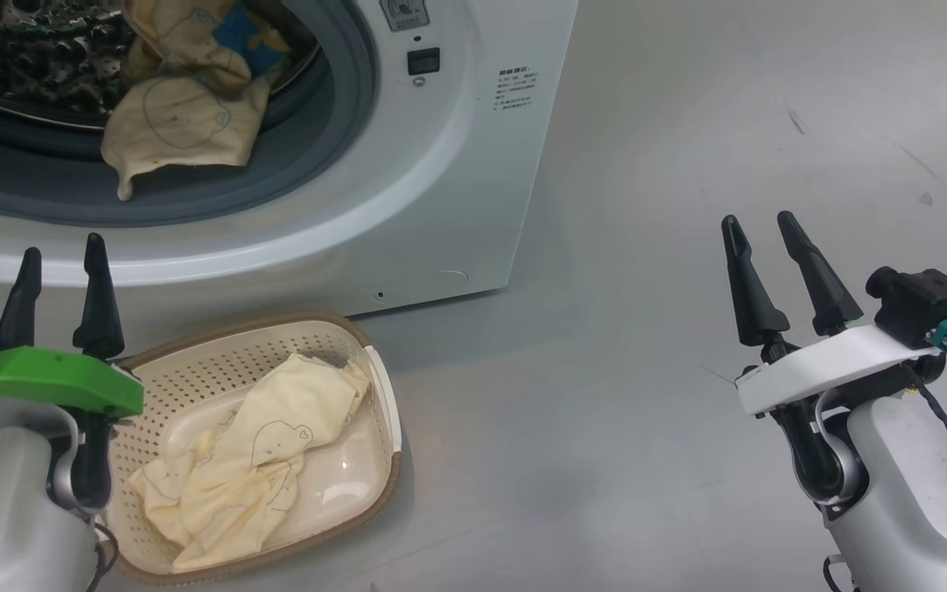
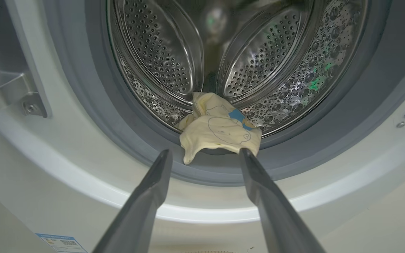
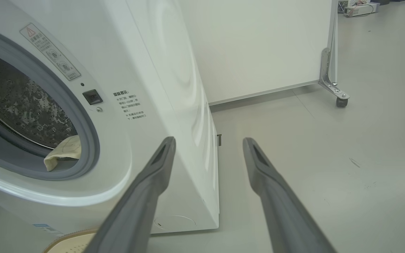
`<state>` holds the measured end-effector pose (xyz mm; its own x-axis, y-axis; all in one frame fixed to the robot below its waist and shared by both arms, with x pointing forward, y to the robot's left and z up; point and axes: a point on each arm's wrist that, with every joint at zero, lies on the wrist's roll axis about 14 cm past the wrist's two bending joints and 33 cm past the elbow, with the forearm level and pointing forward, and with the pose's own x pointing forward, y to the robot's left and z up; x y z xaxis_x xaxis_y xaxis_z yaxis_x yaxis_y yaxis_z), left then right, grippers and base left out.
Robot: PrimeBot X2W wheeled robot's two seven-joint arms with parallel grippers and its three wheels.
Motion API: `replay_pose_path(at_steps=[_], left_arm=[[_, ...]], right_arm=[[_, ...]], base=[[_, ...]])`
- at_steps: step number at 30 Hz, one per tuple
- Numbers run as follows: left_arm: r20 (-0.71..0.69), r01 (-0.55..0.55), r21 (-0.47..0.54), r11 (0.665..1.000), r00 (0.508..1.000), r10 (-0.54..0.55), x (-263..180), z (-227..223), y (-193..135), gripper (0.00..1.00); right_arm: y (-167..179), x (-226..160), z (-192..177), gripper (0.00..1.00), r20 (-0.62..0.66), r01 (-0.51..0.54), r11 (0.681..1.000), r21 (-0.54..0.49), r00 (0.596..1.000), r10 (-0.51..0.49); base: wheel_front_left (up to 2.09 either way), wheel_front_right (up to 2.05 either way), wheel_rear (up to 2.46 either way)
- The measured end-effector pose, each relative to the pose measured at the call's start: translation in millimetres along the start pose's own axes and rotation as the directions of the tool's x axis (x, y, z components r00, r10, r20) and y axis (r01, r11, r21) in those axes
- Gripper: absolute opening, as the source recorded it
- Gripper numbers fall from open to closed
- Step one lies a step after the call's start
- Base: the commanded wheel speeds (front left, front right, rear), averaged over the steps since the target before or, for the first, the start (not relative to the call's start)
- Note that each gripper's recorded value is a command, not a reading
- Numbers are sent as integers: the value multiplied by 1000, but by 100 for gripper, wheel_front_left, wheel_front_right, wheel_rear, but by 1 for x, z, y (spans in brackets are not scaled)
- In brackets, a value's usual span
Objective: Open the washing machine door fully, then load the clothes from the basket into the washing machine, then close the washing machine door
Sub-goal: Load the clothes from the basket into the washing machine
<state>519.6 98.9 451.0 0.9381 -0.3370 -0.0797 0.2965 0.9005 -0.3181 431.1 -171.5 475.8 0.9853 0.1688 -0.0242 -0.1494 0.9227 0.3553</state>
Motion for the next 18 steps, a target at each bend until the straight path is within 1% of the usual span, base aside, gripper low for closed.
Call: replay_pose_path(at_steps=[9, 18], left_arm=[[54, -20, -12, 1000, 998, 20, -26, 14, -1, 100], [102, -79, -48, 996, 991, 84, -50, 25, 4, 100]], right_arm=[[8, -2, 6, 100, 15, -27, 1000, -4, 1000, 27], [13, -6, 15, 100, 36, -40, 999, -9, 999, 40]], base=[[0, 0, 0], [0, 0, 0]])
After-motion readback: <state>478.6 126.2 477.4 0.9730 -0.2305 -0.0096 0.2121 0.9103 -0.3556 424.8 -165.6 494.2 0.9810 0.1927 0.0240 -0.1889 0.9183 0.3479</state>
